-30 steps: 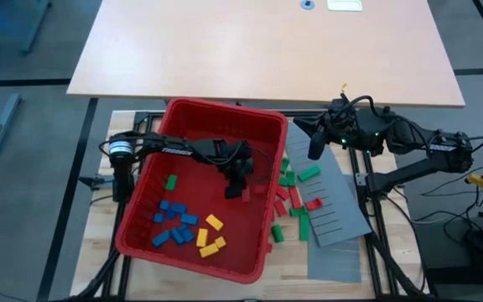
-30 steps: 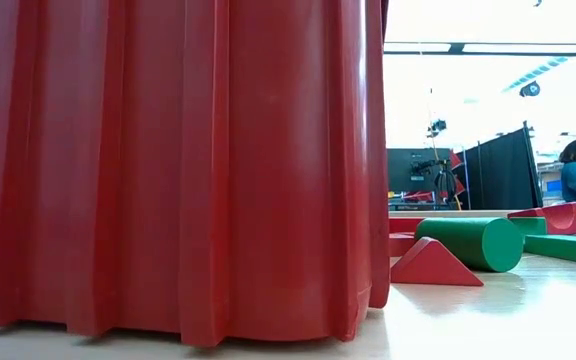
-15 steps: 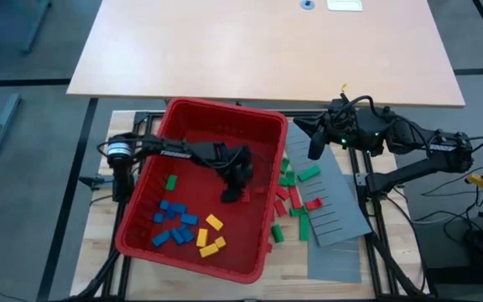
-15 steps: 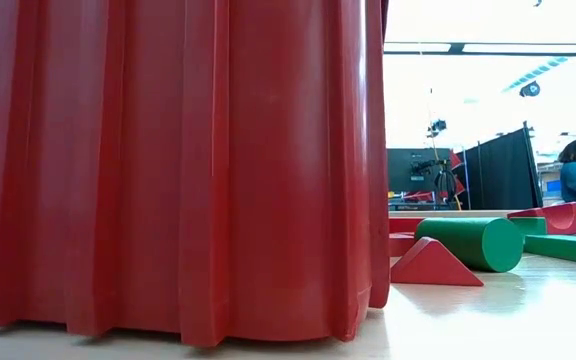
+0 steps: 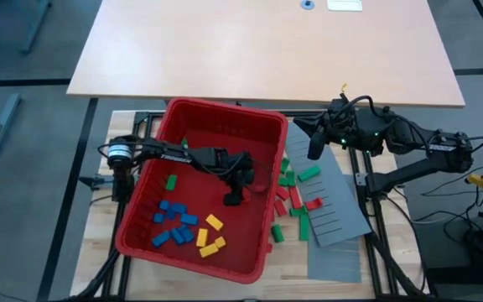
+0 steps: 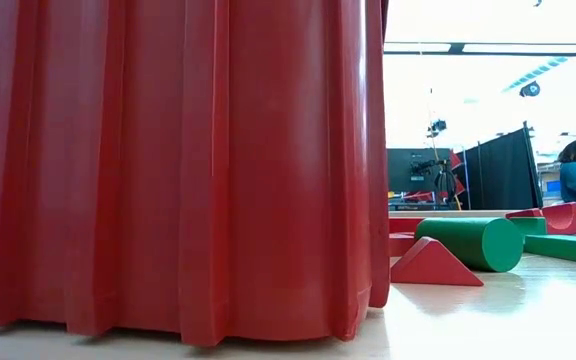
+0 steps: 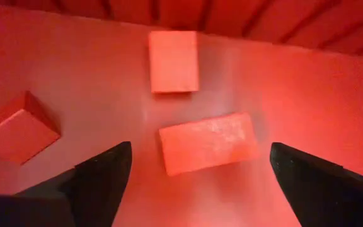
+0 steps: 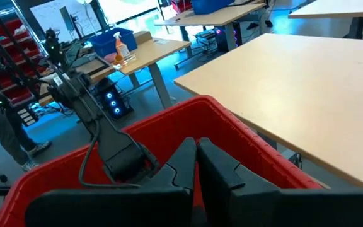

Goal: Sort blocks

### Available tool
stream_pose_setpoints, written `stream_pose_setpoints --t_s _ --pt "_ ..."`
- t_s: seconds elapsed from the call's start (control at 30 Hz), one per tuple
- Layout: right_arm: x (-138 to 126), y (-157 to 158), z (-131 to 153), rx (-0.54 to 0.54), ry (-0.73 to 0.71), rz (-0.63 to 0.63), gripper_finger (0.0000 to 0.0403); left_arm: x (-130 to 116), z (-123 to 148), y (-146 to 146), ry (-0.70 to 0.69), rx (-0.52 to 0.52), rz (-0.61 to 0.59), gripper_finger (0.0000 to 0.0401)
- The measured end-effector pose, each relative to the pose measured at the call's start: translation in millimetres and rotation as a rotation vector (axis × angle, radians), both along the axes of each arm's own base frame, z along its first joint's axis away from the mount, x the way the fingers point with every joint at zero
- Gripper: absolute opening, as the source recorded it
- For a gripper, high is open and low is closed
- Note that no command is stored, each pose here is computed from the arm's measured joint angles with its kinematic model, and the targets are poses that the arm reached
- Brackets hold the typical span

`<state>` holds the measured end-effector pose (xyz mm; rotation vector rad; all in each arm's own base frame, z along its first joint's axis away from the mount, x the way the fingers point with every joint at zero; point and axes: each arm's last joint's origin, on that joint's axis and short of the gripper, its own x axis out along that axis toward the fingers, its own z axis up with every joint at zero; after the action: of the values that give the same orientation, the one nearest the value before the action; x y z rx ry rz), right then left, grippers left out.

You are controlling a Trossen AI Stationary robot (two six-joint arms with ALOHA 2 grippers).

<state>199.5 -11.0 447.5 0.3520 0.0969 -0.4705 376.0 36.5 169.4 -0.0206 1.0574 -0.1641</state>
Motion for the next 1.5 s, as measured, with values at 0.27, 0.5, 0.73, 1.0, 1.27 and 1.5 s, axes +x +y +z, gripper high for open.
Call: stream_pose_setpoints --t_s 0.27,0.5,0.73,1.0,1.27,1.5 --pt "0.0 0.0 0.1 0.000 -0.001 0.000 0.0000 2.4 -6.5 -1.5 0.013 -0.077 0.059 0.0386" --pt "0.1 0.0 0.1 0.004 -0.002 -0.001 0.0000 5.2 -5.1 -6.3 -0.009 -0.101 0.072 0.0387" --pt "0.1 0.0 0.2 0.007 -0.005 0.000 0.0000 8.2 -14.4 -9.8 0.005 -0.099 0.096 0.0387" --pt "0.1 0.0 0.2 0.015 -0.009 -0.001 0.0000 12.2 -32.6 -10.7 0.051 -0.102 0.161 0.0387" --pt "0.1 0.1 0.2 0.022 -0.012 -0.001 0.0000 12.5 -33.6 -10.9 0.055 -0.004 0.242 0.0351" --pt "0.1 0.1 0.2 0.022 -0.012 -0.001 0.0000 8.3 -35.6 -10.2 0.099 0.051 0.285 0.0284"
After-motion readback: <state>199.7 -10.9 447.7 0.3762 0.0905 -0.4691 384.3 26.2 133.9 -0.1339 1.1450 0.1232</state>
